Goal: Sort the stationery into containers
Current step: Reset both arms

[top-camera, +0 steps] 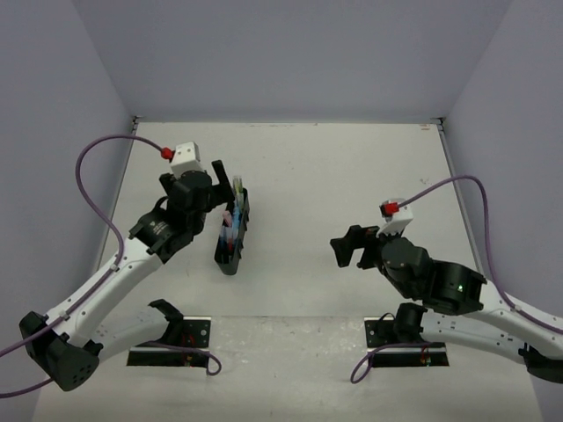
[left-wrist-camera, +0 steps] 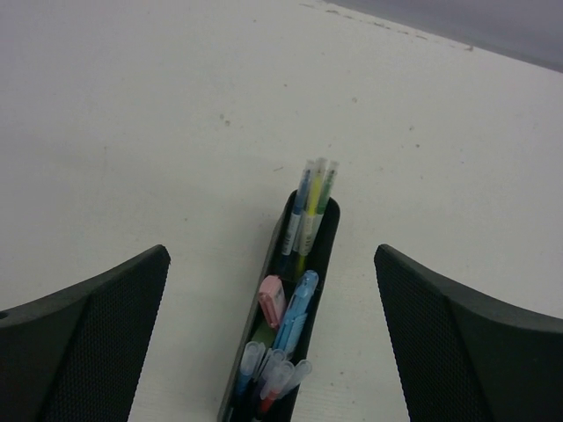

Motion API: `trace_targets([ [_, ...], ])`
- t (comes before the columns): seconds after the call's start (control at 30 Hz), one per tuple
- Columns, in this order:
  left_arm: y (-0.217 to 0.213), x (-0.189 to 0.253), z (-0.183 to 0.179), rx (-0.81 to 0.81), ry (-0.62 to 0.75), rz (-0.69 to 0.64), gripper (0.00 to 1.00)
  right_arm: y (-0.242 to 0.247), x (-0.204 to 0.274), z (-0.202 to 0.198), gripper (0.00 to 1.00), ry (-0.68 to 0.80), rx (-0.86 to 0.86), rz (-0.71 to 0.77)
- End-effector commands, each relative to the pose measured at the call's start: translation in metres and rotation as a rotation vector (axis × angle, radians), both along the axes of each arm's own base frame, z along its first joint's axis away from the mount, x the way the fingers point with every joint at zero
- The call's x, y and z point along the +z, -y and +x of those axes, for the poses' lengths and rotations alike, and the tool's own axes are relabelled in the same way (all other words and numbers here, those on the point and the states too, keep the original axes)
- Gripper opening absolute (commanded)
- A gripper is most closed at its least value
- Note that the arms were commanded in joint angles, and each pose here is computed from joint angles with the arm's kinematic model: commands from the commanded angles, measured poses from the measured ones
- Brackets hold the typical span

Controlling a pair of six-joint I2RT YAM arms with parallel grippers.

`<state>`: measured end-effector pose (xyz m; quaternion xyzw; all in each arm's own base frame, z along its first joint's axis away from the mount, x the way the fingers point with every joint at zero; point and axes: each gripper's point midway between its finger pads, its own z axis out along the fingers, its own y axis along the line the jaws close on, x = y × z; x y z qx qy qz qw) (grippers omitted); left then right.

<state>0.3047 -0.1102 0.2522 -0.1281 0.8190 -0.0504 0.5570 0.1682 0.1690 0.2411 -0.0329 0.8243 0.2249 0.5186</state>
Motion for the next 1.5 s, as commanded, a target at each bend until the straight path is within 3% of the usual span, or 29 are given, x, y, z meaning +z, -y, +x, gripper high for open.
trace_targets([
  [0.0,-0.033,0.004,-0.019,0.082,-0.063,0.085,1.0,0.057,0.022,0.005,0.99,0.099,-0.137,-0.081],
  [0.27,-0.078,0.006,-0.067,0.131,-0.004,0.1,1.0,0.126,0.048,-0.016,0.99,0.12,-0.219,-0.032],
  [0.47,-0.095,-0.025,-0.067,0.206,0.029,0.092,1.0,0.152,0.054,-0.021,0.99,0.14,-0.282,0.028],
  [0.57,-0.113,-0.009,-0.07,0.294,0.086,0.059,1.0,0.154,0.056,-0.019,0.99,0.149,-0.306,0.048],
  [0.7,-0.119,-0.006,-0.074,0.276,0.155,-0.005,1.0,0.133,0.05,-0.012,0.99,0.144,-0.28,0.023],
  [0.93,-0.126,-0.007,-0.082,0.246,0.104,0.118,1.0,0.131,0.042,-0.001,0.99,0.142,-0.369,-0.021],
  [1.2,-0.125,-0.005,-0.089,0.223,0.185,0.06,1.0,0.136,0.031,0.003,0.99,0.144,-0.439,-0.006],
  [1.47,-0.122,-0.009,-0.088,0.206,0.183,0.059,1.0,0.129,0.017,0.008,0.99,0.141,-0.463,-0.052],
])
